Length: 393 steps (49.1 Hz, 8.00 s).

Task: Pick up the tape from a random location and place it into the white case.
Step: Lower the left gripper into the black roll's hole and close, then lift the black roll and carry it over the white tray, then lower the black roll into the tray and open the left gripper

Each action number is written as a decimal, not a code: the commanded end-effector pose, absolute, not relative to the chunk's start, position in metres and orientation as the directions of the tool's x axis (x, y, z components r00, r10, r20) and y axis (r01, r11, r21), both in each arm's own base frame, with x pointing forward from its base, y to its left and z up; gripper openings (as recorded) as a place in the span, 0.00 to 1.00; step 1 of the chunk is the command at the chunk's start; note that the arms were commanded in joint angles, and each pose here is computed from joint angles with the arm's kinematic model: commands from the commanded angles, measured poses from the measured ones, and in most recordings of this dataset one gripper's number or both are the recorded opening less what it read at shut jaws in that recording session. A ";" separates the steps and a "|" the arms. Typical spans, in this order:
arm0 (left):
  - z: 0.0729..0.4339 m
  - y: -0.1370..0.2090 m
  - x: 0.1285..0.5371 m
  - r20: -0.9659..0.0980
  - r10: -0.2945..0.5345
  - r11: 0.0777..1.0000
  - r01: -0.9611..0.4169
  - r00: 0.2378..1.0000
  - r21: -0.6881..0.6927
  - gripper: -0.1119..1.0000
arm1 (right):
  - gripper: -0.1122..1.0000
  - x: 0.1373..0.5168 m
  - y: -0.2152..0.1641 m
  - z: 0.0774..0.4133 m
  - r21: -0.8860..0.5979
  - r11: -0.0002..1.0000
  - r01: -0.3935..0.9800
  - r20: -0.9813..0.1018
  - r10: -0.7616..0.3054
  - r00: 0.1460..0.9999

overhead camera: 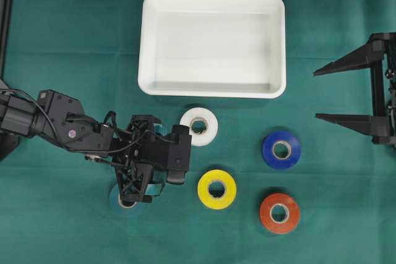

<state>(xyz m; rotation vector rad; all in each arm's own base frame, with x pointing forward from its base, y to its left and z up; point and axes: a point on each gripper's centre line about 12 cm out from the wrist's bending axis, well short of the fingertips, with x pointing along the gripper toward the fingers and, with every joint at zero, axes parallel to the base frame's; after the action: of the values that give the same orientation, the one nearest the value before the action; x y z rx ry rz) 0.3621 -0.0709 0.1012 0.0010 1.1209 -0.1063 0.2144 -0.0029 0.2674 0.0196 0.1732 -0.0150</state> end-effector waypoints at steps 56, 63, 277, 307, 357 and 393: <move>0.210 -0.074 0.356 -0.862 -0.103 0.993 0.100 0.497 -0.061 0.27 | 0.93 0.218 -0.003 0.274 0.015 1.000 0.018 -0.172 -0.015 0.985; 0.231 -0.073 0.353 -0.855 -0.105 0.993 0.101 0.509 -0.062 0.27 | 0.93 0.217 -0.003 0.274 0.015 1.000 0.018 -0.179 -0.015 0.984; 0.281 0.124 0.448 -0.802 0.166 0.981 -0.177 0.574 0.076 0.27 | 0.93 0.219 -0.003 0.274 0.015 1.000 0.017 -0.224 -0.013 0.975; 0.281 0.124 0.446 -0.807 0.164 0.981 -0.177 0.568 0.075 0.27 | 0.93 0.220 -0.003 0.272 0.015 1.000 0.019 -0.231 -0.015 0.973; 0.239 0.133 0.452 -0.832 0.162 0.980 -0.187 0.530 0.071 0.27 | 0.93 0.220 -0.003 0.272 0.010 1.000 0.018 -0.230 -0.015 0.973; 0.156 0.151 0.460 -0.863 0.163 0.975 -0.212 0.478 0.066 0.27 | 0.93 0.222 -0.003 0.270 0.010 1.000 0.018 -0.239 -0.015 0.971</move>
<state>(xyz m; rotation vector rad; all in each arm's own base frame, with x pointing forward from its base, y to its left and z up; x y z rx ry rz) 0.4572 0.1471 0.1479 -0.0556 1.0763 0.2209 0.2180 -0.0030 0.2597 0.0156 0.2699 -0.0156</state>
